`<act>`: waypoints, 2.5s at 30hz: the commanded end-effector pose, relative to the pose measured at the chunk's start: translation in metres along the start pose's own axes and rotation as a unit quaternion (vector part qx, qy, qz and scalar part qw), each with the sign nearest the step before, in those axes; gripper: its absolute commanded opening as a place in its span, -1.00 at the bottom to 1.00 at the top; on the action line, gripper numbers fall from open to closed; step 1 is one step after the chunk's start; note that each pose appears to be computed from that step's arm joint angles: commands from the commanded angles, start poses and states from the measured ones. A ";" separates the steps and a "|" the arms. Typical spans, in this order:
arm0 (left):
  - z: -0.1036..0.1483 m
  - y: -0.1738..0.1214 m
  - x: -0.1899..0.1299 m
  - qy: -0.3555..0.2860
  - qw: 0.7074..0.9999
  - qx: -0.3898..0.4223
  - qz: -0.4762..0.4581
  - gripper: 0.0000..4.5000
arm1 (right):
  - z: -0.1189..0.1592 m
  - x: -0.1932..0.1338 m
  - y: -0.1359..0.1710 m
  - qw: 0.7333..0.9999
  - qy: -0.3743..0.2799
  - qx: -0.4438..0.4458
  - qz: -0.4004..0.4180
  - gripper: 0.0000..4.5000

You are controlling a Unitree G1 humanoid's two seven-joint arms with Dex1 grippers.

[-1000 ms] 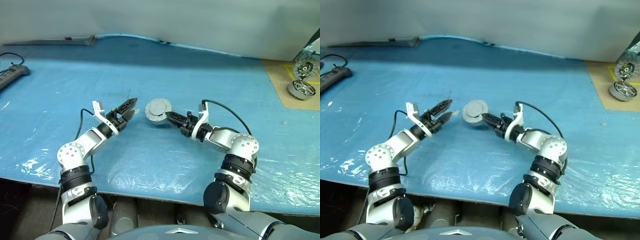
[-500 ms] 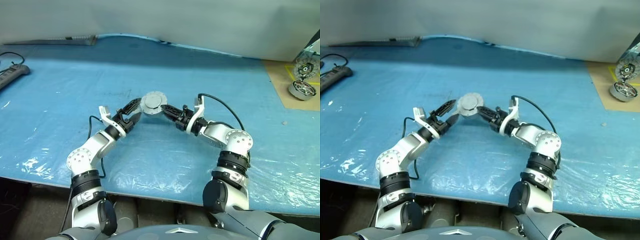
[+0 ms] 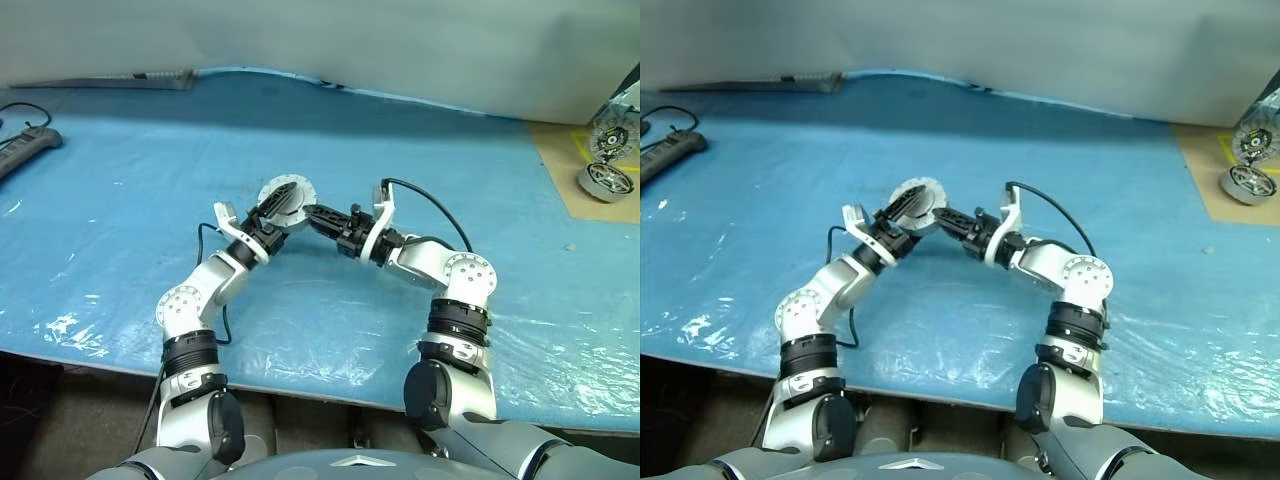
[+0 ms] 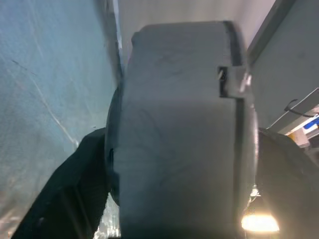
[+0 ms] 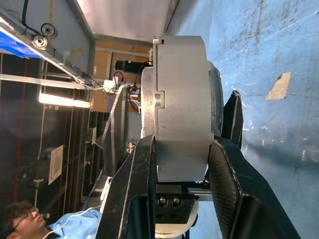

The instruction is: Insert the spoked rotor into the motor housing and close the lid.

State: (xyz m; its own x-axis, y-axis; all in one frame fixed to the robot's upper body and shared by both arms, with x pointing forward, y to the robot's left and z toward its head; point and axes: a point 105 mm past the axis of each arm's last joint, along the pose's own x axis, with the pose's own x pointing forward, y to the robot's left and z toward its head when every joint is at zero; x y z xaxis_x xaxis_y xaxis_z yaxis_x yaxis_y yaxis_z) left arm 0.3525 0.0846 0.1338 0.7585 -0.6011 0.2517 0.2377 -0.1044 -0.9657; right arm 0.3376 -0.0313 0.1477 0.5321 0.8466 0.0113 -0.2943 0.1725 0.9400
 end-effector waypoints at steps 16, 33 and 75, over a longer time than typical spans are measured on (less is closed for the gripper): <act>0.038 0.018 0.001 -0.077 0.996 0.023 0.045 0.06 | -0.013 -0.009 -0.025 0.936 0.031 -0.332 -0.115 0.33; 0.057 0.032 0.081 -0.070 0.982 0.118 0.132 0.06 | -0.004 -0.050 -0.072 0.739 -0.066 -0.629 -0.231 1.00; 0.032 0.056 -0.069 0.075 0.689 0.708 0.138 0.96 | -0.004 -0.088 -0.064 0.770 -0.150 -0.571 -0.241 1.00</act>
State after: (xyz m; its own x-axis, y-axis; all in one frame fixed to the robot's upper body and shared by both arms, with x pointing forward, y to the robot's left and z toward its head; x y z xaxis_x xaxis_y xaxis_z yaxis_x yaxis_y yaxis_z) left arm 0.3344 0.1500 0.0535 0.8547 -0.5094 -0.0999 0.5116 0.8592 -0.0042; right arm 0.3080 -0.1178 0.0663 0.9133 0.3984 -0.0841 -0.4032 0.9137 -0.0504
